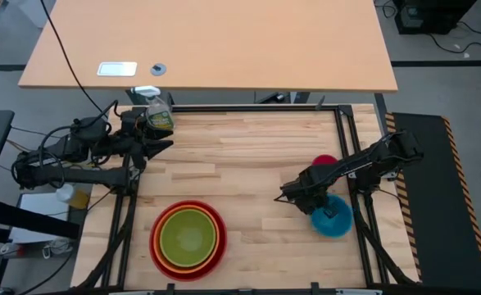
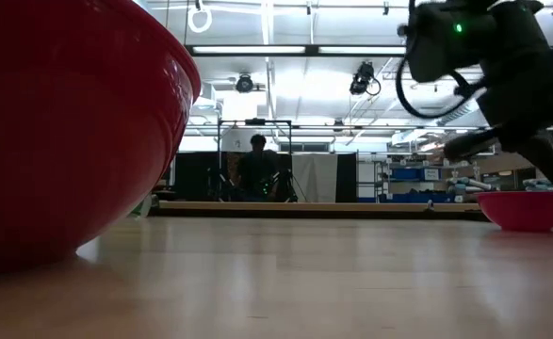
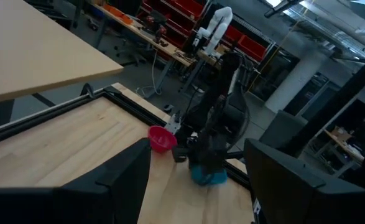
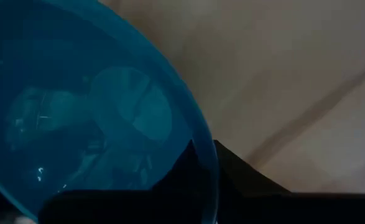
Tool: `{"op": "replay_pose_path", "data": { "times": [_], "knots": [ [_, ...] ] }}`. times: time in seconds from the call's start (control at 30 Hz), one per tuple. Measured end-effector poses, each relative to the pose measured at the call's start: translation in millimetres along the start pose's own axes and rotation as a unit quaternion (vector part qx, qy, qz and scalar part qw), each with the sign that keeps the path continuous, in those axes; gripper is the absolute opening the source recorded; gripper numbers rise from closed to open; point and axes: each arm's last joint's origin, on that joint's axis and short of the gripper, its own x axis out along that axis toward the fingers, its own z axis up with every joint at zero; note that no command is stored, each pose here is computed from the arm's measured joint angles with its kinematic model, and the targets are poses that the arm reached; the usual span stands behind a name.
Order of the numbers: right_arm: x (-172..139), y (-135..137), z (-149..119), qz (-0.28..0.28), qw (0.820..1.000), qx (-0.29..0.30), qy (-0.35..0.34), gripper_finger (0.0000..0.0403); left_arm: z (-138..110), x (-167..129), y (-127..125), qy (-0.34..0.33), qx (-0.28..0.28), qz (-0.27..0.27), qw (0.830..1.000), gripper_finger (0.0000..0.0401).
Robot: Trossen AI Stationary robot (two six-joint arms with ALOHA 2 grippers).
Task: Nest bowls inside each other
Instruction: Stack the blue bowl on top of the green bowl
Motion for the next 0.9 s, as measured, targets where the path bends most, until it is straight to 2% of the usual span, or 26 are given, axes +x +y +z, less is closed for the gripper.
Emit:
{"op": "replay_pose_path", "data": {
  "times": [0.1,0.27,0.4,0.57,0.67,0.9],
  "knots": [
    [-10,-1,8,0.003,0.999,0.021,-0.033,0.0018,0,0,0,-0.001,-0.001,0.001,1.0,0.026],
    [-36,-6,24,-0.012,0.99,0.103,-0.095,0.0027,0,0,1,-0.006,-0.001,0.01,1.0,0.026],
    [-63,-12,41,-0.011,0.969,0.171,-0.181,0.0017,0,2,1,-0.007,0.0,0.019,1.0,0.026],
    [-94,-17,61,-0.017,0.933,0.239,-0.269,0.0017,-1,7,1,0.0,0.001,0.023,1.0,0.026],
    [-107,-23,77,-0.023,0.917,0.268,-0.293,0.0018,-1,7,1,-0.001,0.002,0.022,1.0,0.026],
    [-130,-44,131,-0.02,0.899,0.293,-0.324,0.0019,-2,7,0,0.011,0.002,0.001,1.0,0.026]
  ]
}}
